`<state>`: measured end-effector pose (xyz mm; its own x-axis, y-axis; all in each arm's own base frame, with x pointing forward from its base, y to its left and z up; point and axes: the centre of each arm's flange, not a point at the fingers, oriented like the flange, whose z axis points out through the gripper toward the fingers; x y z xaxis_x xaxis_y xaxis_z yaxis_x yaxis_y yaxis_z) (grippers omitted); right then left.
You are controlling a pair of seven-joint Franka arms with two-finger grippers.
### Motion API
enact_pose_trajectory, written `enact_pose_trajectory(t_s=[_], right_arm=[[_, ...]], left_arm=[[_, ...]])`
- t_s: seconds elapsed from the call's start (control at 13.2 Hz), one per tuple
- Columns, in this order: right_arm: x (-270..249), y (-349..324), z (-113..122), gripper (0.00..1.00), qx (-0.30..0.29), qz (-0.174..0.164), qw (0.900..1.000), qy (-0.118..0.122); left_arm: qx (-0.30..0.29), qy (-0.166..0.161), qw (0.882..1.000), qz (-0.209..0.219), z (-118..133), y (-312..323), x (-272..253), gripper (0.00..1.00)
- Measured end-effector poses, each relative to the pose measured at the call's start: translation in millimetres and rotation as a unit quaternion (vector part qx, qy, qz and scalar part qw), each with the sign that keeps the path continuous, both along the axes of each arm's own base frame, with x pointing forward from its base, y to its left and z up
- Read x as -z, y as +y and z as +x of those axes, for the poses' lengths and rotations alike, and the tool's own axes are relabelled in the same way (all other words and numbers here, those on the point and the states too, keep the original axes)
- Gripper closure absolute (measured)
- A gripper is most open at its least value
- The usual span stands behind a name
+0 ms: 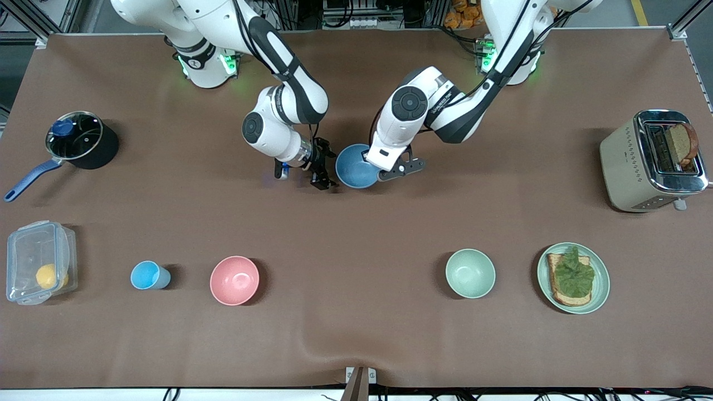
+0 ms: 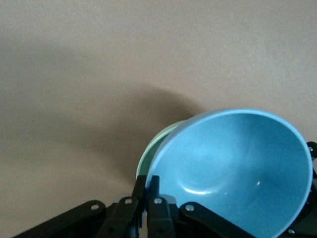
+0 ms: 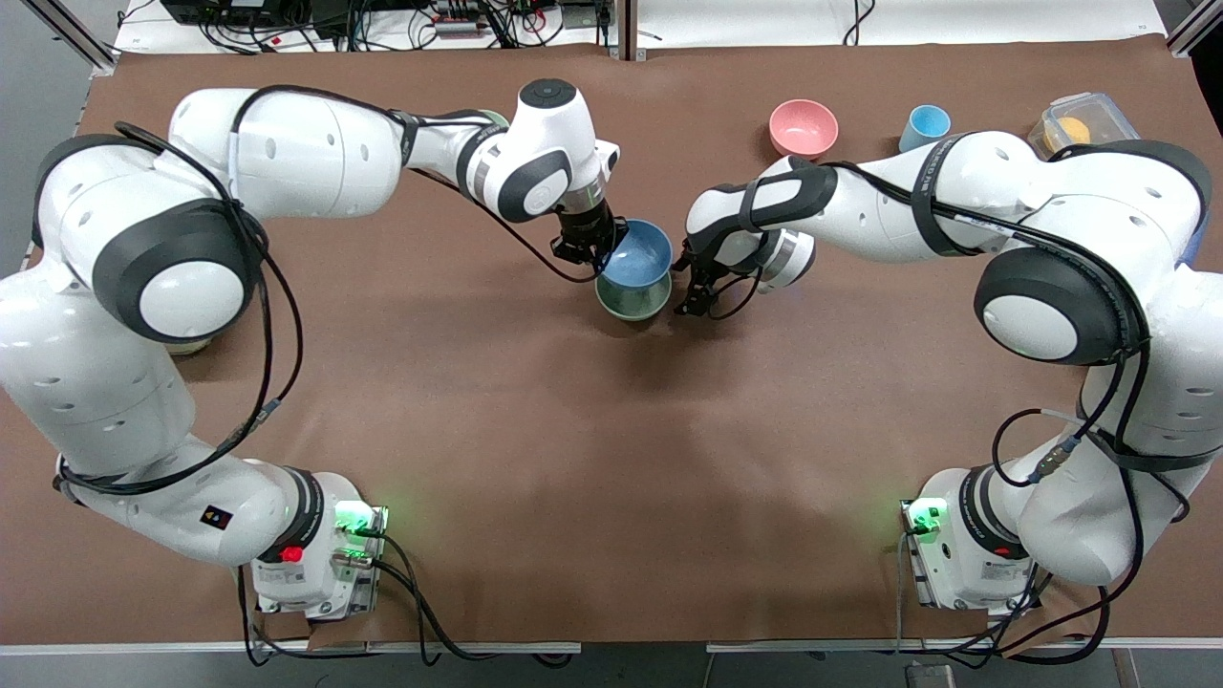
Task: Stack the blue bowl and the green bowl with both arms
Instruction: 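Lower the blue bowl into the green bowl with the left gripper, then open the left gripper and release the blue bowl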
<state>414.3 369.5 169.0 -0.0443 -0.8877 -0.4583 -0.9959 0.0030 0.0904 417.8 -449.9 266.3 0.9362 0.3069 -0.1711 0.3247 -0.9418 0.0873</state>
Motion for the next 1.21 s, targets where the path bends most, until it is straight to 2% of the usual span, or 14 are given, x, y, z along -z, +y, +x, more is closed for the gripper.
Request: enact_pose_trajectory(t_s=[0.23, 0.61, 0.76, 0.99, 1.21], right_arm=[[0.0, 0.0, 0.0, 0.00, 0.000, 0.000, 1.000, 0.000], [0.0, 0.0, 0.0, 0.00, 0.000, 0.000, 1.000, 0.000], [0.0, -0.1, 0.1, 0.00, -0.001, 0.000, 1.000, 0.000], [0.0, -0.1, 0.1, 0.00, -0.002, 0.000, 1.000, -0.001], [2.7, -5.0, -0.8, 0.00, -0.014, -0.002, 1.000, -0.005]], left_arm=[[0.004, 0.004, 1.000, -0.001, -9.9, -2.3, 18.9, 0.95], [0.001, 0.005, 1.000, -0.004, -11.4, -3.4, 26.6, 0.95], [-0.019, 0.007, 1.000, -0.002, -11.0, -3.6, 26.1, 0.80], [-0.030, -0.002, 1.000, -0.007, -7.4, -6.5, 13.1, 0.45], [-0.036, -0.033, 0.999, -0.014, 3.2, -3.6, -49.0, 0.15]])
